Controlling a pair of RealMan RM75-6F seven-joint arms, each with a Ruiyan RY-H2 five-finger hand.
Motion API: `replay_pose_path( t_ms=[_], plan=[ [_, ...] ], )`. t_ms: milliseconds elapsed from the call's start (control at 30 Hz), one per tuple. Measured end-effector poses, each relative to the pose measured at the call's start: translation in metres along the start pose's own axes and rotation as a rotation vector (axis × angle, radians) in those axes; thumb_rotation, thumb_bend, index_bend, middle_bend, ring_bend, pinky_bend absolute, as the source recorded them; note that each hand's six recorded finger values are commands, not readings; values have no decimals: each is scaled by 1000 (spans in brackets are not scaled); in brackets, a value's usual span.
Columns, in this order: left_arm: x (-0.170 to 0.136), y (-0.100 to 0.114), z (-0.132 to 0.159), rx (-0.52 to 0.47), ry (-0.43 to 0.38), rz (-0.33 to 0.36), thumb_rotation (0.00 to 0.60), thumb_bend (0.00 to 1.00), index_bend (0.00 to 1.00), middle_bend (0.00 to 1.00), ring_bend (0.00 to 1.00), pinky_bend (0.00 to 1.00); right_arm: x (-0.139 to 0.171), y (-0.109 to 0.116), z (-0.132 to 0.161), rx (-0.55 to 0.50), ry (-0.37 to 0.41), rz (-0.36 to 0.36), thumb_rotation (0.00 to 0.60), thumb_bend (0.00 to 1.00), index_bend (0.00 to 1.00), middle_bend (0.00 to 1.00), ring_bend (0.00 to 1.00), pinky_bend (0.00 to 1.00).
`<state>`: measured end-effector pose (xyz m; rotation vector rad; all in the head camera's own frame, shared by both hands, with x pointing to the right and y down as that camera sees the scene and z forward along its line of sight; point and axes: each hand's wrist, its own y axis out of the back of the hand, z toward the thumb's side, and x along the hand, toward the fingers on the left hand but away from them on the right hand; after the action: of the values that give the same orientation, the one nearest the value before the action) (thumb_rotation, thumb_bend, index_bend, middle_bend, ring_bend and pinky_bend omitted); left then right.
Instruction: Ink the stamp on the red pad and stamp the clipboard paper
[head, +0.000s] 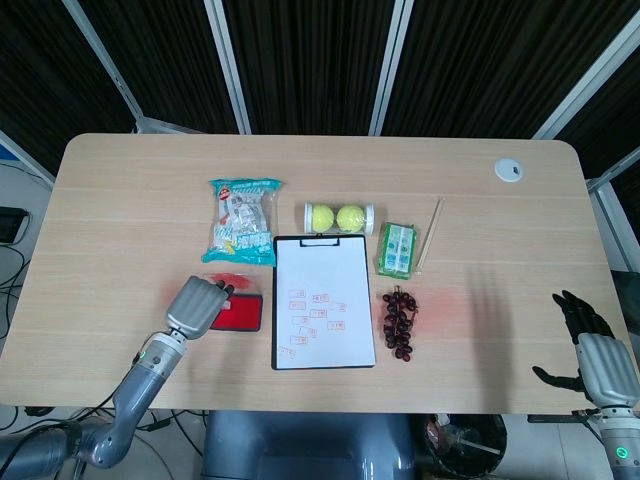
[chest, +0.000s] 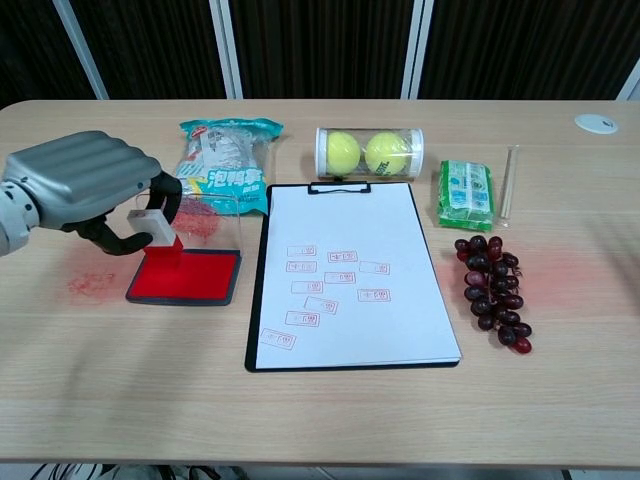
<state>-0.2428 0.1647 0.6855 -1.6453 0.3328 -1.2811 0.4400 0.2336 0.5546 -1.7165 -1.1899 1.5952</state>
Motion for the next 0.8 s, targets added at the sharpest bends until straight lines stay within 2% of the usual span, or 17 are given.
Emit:
replay_pose_path(
  t_ms=[333,800],
  plan=[
    [8,-6,19,33,-26,-50,600,434,603,637,916,1000,-1,0,-1,-10,-5,1,600,173,0,0,0,135],
    [11,-24,21,61,-26,-97,600,434,624,661,923,1000,-1,0,-1,-15,-9,4,600,173,0,0,0,135]
  ],
)
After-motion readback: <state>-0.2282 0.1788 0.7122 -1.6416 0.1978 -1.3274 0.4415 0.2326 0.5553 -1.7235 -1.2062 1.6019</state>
